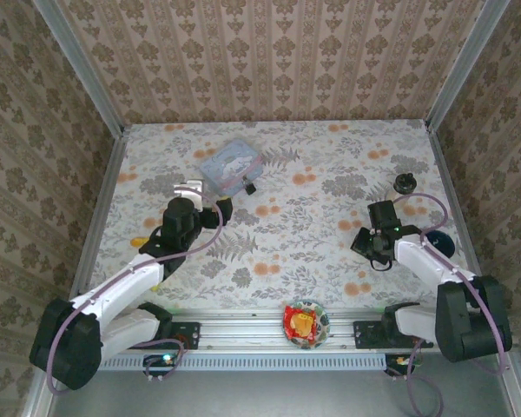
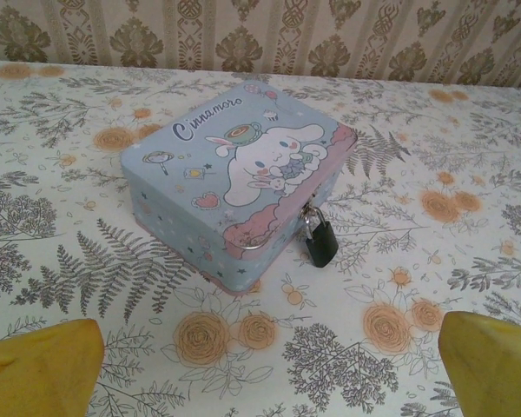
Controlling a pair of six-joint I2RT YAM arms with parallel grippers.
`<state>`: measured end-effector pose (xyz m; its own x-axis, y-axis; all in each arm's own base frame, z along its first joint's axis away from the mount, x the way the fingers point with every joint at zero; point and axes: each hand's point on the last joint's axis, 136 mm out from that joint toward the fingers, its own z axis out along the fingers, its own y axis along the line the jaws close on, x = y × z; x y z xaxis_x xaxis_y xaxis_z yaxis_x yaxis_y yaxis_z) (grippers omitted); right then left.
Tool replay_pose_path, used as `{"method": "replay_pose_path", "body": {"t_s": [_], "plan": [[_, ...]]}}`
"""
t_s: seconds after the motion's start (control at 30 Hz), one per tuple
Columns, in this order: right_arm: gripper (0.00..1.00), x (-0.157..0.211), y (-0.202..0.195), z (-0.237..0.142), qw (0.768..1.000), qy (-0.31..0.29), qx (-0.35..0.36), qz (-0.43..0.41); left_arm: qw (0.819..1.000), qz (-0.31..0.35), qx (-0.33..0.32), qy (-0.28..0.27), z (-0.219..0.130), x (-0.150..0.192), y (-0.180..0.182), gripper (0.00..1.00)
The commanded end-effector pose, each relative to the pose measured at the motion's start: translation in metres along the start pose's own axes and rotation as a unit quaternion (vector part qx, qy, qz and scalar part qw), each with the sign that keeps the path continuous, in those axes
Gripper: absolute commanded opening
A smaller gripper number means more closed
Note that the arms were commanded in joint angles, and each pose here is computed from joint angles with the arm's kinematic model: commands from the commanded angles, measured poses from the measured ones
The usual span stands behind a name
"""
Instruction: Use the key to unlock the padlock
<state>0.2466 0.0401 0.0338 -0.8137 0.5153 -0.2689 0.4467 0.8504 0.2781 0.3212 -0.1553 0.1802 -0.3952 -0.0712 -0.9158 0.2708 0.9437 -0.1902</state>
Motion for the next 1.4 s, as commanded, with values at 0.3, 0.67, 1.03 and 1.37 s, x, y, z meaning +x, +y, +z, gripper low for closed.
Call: {"method": "replay_pose_path", "body": {"t_s": [0.3,0.67,1.03,1.37], "plan": [[0.00,-0.011,0.050,-0.055,0.992,-0.052,-0.102,-0.056,0.998,-0.044,-0.008,0.035,0.000,-0.010,-0.001,1.00],[0.00,-0.013,0.105,-0.109,0.972,-0.069,-0.204,-0.093,0.991,-0.044,0.127,0.003,-0.005,-0.020,-0.040,1.00],[0.00,-0.012,0.160,-0.145,0.949,-0.058,-0.297,-0.084,0.969,0.023,0.239,-0.056,-0.021,-0.027,-0.079,1.00],[0.00,-0.001,0.223,-0.175,0.916,-0.042,-0.381,-0.120,0.913,0.133,0.368,-0.113,-0.051,-0.022,-0.151,1.00]]}}
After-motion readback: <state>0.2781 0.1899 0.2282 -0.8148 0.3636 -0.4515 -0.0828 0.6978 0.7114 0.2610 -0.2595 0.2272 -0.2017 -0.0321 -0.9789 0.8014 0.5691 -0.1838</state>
